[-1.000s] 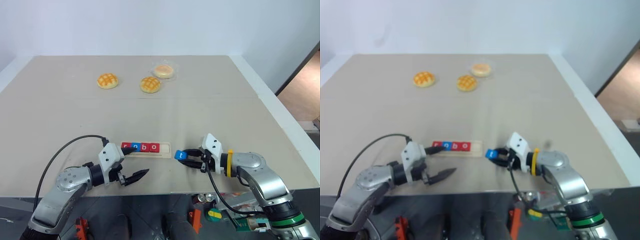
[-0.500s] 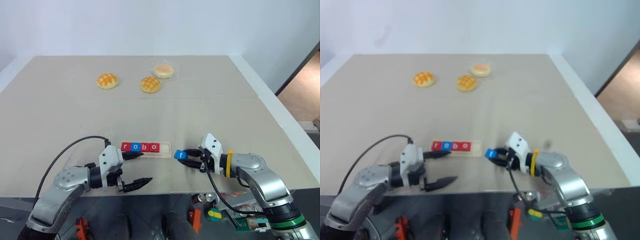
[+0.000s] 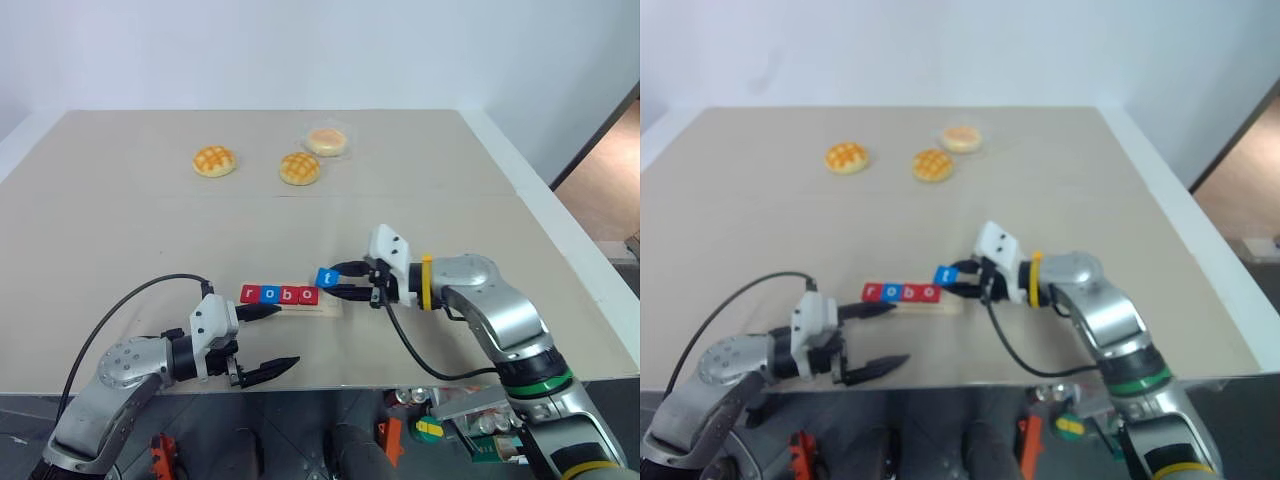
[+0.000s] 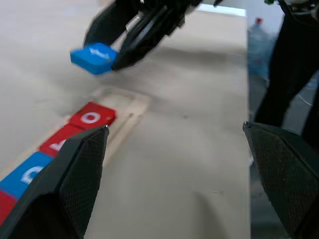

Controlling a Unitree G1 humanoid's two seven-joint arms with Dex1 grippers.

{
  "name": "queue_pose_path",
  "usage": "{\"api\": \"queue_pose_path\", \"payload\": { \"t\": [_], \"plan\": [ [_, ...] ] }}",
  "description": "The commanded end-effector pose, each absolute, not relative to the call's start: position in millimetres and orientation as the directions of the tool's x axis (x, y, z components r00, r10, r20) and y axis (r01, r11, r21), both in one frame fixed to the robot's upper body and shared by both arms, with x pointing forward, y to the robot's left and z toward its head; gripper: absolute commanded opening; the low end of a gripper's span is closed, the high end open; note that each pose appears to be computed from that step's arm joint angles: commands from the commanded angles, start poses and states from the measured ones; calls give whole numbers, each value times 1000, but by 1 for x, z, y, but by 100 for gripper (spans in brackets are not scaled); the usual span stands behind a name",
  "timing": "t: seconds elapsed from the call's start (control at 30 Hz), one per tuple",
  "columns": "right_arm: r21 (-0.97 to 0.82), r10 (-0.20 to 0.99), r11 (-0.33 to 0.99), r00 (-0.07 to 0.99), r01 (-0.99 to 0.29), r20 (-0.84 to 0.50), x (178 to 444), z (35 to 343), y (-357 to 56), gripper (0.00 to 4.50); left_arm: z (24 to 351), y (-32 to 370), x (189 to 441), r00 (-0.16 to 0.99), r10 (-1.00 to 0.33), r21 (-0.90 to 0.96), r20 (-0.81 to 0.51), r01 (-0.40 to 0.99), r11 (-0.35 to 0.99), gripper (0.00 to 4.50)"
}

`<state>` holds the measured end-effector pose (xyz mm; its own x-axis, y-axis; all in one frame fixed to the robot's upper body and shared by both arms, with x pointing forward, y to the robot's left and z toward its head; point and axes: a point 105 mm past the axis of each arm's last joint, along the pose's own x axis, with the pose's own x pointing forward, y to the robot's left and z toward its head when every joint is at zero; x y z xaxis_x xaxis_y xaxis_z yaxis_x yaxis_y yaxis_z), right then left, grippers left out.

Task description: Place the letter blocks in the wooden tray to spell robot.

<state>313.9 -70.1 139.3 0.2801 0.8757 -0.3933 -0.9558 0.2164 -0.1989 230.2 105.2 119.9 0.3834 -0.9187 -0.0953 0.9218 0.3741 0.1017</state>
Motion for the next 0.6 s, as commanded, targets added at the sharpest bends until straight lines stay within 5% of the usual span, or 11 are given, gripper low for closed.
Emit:
{"api": "queue_pose_path", "payload": {
  "t": [0.03, 0.6],
  "plan": [
    [-231, 870, 157, 246, -960, -427, 316, 136, -71, 120, 133, 102, 227, 389, -920, 159, -55, 913, 377, 450],
    [-225, 850, 141, 234, -964, -472, 327, 125, -88, 120, 129, 103, 224, 411, -909, 157, -72, 904, 397, 450]
  ]
}}
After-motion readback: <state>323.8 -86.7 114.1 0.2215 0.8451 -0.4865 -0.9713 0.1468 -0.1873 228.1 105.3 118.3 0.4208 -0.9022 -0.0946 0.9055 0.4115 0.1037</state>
